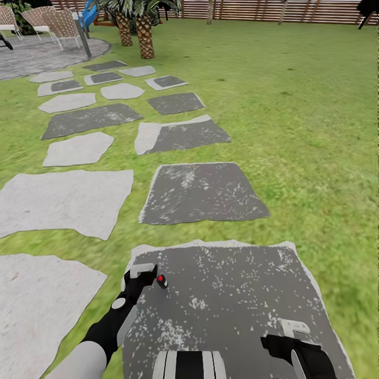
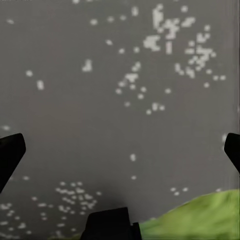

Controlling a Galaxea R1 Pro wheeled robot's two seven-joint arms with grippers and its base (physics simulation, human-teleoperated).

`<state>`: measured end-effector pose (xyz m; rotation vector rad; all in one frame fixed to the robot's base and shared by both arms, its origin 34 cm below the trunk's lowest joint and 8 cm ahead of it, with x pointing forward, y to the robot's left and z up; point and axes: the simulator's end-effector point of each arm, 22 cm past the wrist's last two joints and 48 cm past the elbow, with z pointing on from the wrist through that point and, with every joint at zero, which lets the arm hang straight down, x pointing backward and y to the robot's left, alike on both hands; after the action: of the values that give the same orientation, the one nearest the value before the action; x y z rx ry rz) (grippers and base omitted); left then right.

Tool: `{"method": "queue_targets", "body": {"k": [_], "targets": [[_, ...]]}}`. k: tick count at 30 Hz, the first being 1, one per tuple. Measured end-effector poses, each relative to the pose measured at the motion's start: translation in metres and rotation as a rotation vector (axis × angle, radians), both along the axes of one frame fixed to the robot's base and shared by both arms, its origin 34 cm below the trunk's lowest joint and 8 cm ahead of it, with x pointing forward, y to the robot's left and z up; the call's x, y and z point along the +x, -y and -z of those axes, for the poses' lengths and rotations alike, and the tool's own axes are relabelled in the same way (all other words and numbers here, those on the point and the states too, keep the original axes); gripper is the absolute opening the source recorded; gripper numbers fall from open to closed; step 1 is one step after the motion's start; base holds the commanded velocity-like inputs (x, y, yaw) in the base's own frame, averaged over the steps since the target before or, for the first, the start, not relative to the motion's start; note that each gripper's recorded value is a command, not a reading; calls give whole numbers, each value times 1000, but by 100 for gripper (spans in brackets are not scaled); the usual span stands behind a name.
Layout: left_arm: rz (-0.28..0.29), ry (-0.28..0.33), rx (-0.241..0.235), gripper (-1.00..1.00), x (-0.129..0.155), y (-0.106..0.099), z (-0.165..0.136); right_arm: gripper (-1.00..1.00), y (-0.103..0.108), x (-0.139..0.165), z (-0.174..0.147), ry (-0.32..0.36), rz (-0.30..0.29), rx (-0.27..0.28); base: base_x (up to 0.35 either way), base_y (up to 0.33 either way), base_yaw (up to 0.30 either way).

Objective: Pick up the pesticide atomizer in the garden and spray insectifuge to fully cover both potted plants in the garden.

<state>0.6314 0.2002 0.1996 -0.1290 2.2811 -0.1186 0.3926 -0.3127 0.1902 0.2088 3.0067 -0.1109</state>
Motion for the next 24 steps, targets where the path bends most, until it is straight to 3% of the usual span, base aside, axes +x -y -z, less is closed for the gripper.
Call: {"method": "queue_targets", "body": {"k": [14, 24], "targets": [[0, 0, 0, 100, 0, 0, 0, 100, 0, 0, 0, 0, 0, 0, 0, 0, -189], [0, 0, 0, 100, 0, 0, 0, 100, 0, 0, 0, -1, 0, 0, 0, 0, -23]]}}
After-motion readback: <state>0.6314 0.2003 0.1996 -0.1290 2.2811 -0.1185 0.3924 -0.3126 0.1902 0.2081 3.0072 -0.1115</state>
